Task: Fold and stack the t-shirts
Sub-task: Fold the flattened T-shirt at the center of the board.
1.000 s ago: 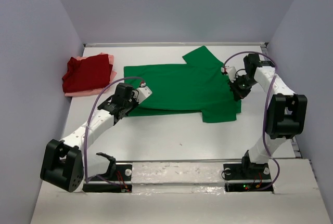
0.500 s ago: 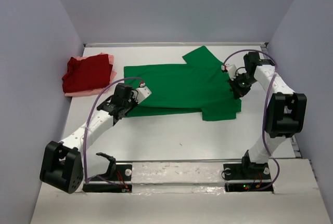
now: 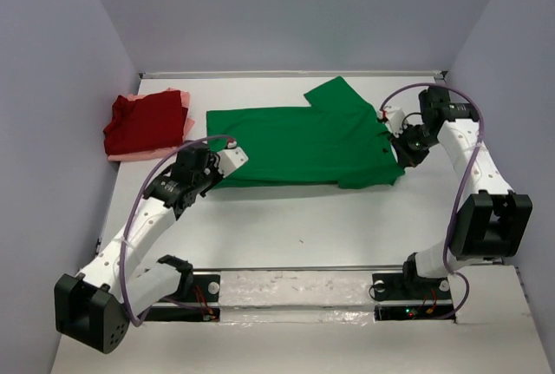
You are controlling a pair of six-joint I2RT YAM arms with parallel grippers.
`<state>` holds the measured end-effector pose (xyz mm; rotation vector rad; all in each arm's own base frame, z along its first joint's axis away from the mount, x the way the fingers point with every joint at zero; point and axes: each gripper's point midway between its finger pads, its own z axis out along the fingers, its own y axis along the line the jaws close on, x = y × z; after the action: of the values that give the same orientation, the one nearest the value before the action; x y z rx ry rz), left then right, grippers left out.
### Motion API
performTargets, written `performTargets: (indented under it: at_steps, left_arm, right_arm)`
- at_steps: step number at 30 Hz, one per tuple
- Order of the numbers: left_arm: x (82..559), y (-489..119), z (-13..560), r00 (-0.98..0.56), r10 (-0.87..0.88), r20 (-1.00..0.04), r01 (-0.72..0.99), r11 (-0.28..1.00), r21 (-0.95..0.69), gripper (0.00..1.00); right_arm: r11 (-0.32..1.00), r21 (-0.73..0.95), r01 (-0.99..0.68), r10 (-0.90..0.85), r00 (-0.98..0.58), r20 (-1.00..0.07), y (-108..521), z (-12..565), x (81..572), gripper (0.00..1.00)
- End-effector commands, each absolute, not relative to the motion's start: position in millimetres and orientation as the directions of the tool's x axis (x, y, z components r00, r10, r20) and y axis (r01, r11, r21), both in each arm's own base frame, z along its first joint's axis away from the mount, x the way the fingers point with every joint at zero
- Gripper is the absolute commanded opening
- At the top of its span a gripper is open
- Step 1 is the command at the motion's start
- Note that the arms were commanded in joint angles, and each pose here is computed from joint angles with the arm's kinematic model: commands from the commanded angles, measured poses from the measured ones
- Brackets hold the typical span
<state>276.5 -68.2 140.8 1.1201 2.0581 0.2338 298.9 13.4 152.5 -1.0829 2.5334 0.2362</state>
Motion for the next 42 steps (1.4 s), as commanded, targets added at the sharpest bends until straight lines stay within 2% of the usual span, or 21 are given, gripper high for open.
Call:
performTargets:
  at_steps: [1,15,25,42]
  left_arm:
    - [260.1,-64.7,146.6,-0.3,0.804,-0.514,0.682,0.558,0.474,0.0]
    - [214.4,-76.1,96.4,-0.265,0.853,-0.45,0.854,0.424,0.301,0.0]
    - [212.7,-78.3,69.6,-0.274,0.876,-0.397,0.893,0.385,0.234,0.0]
    - [233.9,-77.0,54.4,-0.287,0.887,-0.361,0.881,0.392,0.263,0.0]
  right_arm:
    - [0.689,0.011,-0.725,-0.667,-0.64,-0.381,10.0,162.0,278.1,0.0]
    - [0.69,0.088,-0.718,-0.663,-0.676,-0.322,11.7,143.5,253.9,0.0]
    - [0.7,0.133,-0.702,-0.641,-0.699,-0.316,15.9,129.0,271.4,0.0]
    - [0.729,0.124,-0.673,-0.619,-0.725,-0.302,11.0,107.2,312.7,0.0]
